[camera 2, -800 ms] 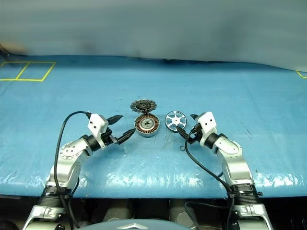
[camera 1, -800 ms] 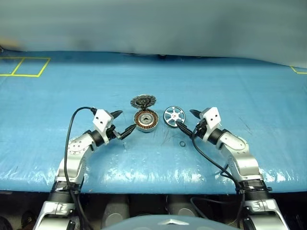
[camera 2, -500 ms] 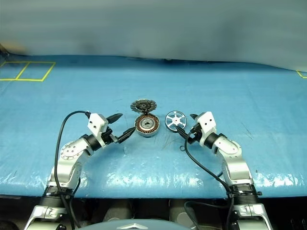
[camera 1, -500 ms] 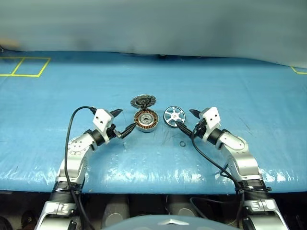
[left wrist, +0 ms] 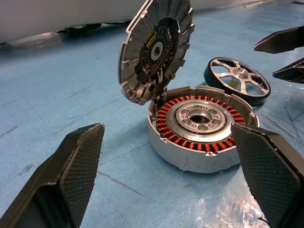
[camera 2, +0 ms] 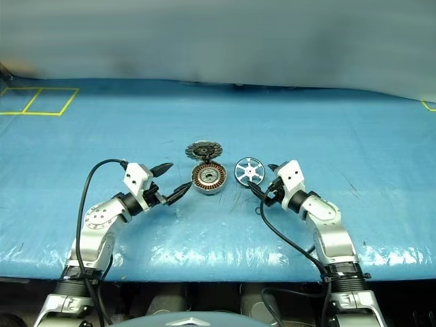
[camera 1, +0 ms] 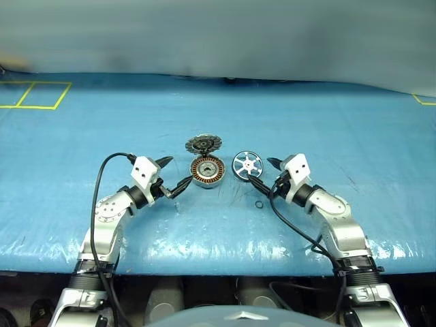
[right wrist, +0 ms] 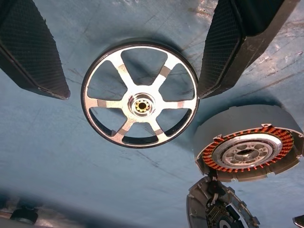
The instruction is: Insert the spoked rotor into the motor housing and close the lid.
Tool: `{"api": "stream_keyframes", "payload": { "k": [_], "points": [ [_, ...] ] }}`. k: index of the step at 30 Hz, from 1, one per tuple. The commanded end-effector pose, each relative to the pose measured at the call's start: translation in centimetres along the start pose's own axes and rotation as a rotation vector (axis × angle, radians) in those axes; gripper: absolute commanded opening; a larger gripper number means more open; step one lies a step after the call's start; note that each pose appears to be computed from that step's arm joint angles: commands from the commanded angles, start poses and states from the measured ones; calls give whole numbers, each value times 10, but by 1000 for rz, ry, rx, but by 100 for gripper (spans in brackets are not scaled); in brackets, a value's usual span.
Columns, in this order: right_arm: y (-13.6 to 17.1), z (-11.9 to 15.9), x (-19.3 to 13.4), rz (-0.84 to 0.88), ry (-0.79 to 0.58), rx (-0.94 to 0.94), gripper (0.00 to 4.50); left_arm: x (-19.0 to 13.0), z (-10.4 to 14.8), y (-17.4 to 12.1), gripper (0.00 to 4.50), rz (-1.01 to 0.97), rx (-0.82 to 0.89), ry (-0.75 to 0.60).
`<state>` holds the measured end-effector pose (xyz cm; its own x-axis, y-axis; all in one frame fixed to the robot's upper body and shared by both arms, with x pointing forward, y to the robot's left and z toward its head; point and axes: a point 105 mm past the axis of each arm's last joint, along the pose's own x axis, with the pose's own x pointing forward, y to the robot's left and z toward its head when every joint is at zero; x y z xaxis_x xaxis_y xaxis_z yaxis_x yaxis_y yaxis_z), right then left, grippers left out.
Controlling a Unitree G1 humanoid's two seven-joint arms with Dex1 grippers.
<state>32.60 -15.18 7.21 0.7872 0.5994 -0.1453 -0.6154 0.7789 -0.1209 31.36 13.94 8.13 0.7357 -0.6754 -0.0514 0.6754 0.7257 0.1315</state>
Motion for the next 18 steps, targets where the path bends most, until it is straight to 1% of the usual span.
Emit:
{"api": "stream_keyframes", "payload": {
  "k": [1, 9, 13, 18],
  "points": [
    [0, 17, 0, -2, -55, -29, 448, -1, 6, 1, 450, -4, 32, -14],
    [4, 17, 3, 4, -65, -24, 448, -3, 6, -2, 450, -43, 60, 13],
    [1, 16, 0, -8, -64, -21, 448, -2, 7, -11, 450, -136, 66, 26],
    [3, 16, 2, 5, -59, -27, 448, -3, 14, -27, 450, -363, 135, 101]
  ]
}}
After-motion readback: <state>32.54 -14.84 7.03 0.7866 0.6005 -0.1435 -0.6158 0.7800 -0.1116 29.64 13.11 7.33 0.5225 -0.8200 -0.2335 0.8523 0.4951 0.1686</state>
